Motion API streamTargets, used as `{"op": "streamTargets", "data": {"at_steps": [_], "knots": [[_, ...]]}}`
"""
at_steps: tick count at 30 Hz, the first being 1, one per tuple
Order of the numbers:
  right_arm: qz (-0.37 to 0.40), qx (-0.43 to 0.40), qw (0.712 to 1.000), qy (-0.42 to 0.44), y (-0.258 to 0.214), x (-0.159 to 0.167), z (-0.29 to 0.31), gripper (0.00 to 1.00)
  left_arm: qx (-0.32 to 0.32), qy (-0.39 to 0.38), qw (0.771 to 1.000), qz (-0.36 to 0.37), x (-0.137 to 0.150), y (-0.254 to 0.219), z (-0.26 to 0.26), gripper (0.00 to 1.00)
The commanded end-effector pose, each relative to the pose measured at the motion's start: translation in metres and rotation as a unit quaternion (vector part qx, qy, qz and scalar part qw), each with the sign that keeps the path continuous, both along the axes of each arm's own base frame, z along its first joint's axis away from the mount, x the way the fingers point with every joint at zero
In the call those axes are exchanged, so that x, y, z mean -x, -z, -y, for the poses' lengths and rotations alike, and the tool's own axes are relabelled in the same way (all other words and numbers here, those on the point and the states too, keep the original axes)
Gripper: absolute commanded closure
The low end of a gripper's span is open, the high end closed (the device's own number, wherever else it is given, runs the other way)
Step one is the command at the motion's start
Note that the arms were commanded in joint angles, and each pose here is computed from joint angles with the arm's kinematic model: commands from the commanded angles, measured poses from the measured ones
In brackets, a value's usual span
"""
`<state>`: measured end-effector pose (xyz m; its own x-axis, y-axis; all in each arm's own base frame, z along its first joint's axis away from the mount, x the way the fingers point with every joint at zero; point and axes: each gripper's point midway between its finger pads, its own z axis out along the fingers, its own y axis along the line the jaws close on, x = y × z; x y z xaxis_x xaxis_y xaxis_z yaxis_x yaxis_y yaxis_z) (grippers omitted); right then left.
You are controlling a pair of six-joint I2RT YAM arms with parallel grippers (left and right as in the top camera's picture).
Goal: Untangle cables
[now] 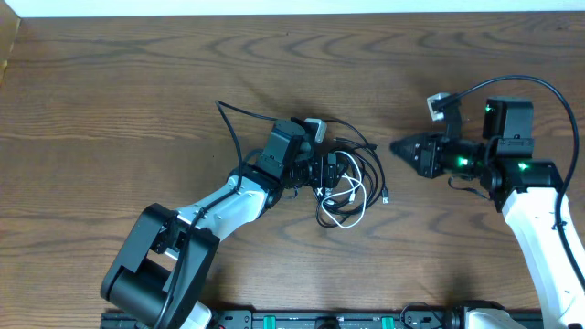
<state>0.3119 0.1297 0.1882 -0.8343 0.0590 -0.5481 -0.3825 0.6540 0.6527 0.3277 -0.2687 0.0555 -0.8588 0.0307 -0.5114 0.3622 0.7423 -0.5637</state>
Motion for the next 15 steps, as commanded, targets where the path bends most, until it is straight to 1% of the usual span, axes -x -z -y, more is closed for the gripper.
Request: {"op": "streamTargets", "data": {"at_steps": [1, 3, 7, 9, 12, 15], "knots": [[-0.035, 0.042, 0.998, 0.03, 0.017, 0.0, 0.006, 0.74, -0.002, -0.001, 1.0, 0.022, -0.006, -0.009, -0.003, 0.18], [-0.053, 0.052, 0.997, 0.031, 0.026, 0.002, 0.003, 0.66, -0.004, -0.004, 1.0, 0.025, -0.01, -0.008, -0.007, 0.18], [-0.07, 0.055, 0.996, -0.004, 0.039, 0.008, -0.018, 0.59, -0.002, -0.031, 0.999, 0.028, -0.024, -0.013, -0.025, 0.16], [-0.087, 0.052, 0.995, -0.007, 0.048, 0.007, -0.029, 0.58, 0.006, -0.04, 0.999, 0.032, -0.029, -0.019, -0.033, 0.16], [-0.132, 0.061, 0.989, 0.022, 0.073, -0.003, -0.041, 0.6, 0.033, -0.034, 0.998, 0.033, -0.03, -0.034, -0.037, 0.16], [-0.152, 0.049, 0.987, 0.016, 0.089, -0.009, -0.057, 0.62, 0.04, -0.035, 0.998, 0.032, -0.03, -0.04, -0.042, 0.16]]}}
